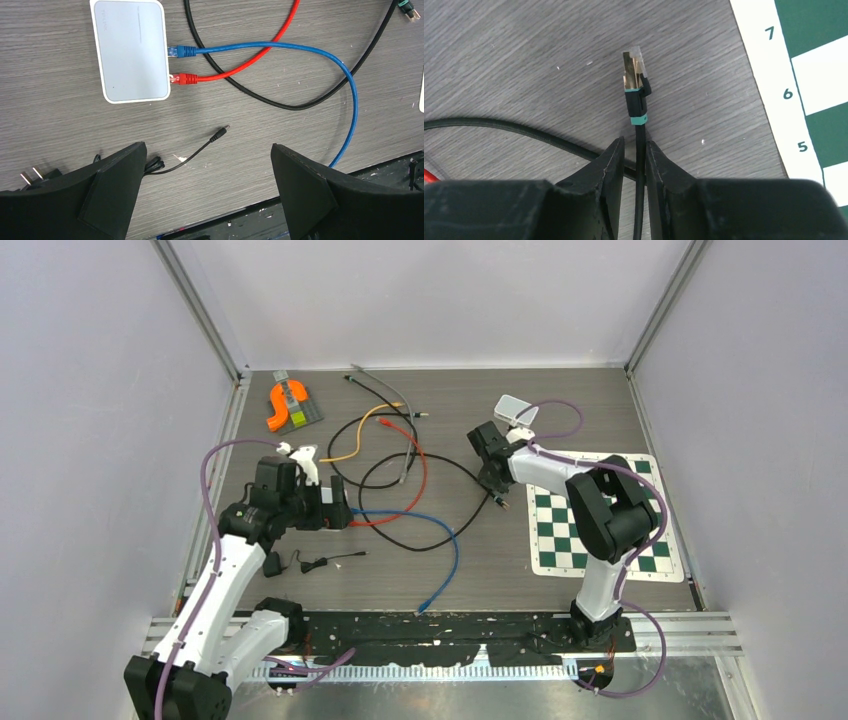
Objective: Insert the plug into the switch port
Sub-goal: Pick up the connector from the center of the board.
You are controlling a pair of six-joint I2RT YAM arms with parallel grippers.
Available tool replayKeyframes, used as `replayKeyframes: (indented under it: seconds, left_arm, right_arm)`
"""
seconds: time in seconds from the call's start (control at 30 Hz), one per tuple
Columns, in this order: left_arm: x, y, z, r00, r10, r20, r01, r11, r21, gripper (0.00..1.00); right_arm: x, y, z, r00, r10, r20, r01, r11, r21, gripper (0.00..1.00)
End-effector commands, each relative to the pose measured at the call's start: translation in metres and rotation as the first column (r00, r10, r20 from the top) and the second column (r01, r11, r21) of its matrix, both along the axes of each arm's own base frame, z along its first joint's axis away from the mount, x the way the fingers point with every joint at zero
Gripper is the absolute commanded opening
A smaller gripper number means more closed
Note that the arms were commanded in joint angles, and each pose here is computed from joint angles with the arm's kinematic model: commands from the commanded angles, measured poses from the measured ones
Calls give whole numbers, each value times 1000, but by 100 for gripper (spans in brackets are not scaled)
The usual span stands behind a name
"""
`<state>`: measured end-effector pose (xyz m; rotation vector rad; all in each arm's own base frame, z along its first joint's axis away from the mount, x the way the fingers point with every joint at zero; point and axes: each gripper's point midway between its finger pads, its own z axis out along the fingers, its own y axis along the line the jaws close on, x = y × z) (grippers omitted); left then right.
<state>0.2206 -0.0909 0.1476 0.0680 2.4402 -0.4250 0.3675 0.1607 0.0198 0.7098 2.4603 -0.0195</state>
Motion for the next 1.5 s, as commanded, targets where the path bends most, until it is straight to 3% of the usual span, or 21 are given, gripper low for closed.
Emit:
replayKeyframes:
  seconds: [0.0,0.17,0.4,0.5,0.6,0.67,0.77,0.8,0.87,0.93,1.03,1.17,1.23,1.47]
  left_arm:
    - [2,1,1,1000,-13,6,13,1000,20,100]
    - [2,2,1,1000,-16,13,16,1000,24,99]
    - [4,-8,0,999,-42,-9,42,999,-16,99]
    - [9,-13,6,999,-46,-15,45,998,-44,98]
    - [15,-21,10,999,-37,-27,35,996,-85,97]
    - [18,-27,12,998,-37,-40,32,992,-120,96]
    - [25,-43,25,997,-76,-21,71,978,-198,92]
    - [30,-48,32,997,-82,-1,80,971,-224,90]
    - [38,-59,50,993,-113,35,118,953,-279,89]
    - [46,-74,75,981,-171,96,194,922,-336,86]
    - [59,-92,113,946,-241,216,310,868,-388,84]
    - [84,-112,159,882,-297,365,440,796,-415,78]
    - [97,-120,181,844,-322,428,498,767,-405,75]
    - [133,-138,202,756,-365,544,595,728,-339,67]
  right_arm:
    - [15,-8,0,999,10,31,-9,999,-35,22]
    - [46,-30,54,985,71,160,-45,987,-157,6]
    - [103,-66,214,867,289,406,-72,879,-472,5]
    - [115,-70,266,812,406,420,-88,796,-599,5]
    - [118,-64,303,745,495,448,-111,754,-648,5]
    - [119,-55,321,669,565,483,-131,729,-672,5]
    - [113,-32,350,493,693,526,-177,672,-719,5]
    - [111,-18,349,418,767,487,-228,608,-761,5]
    - [104,-4,361,299,828,474,-243,546,-802,5]
    - [95,6,367,213,876,434,-248,478,-843,5]
    - [77,12,371,141,909,393,-244,416,-876,5]
    - [42,39,370,-85,940,331,-264,299,-917,5]
    - [31,48,362,-164,949,268,-259,221,-940,5]
    - [6,69,327,-286,936,207,-341,103,-934,5]
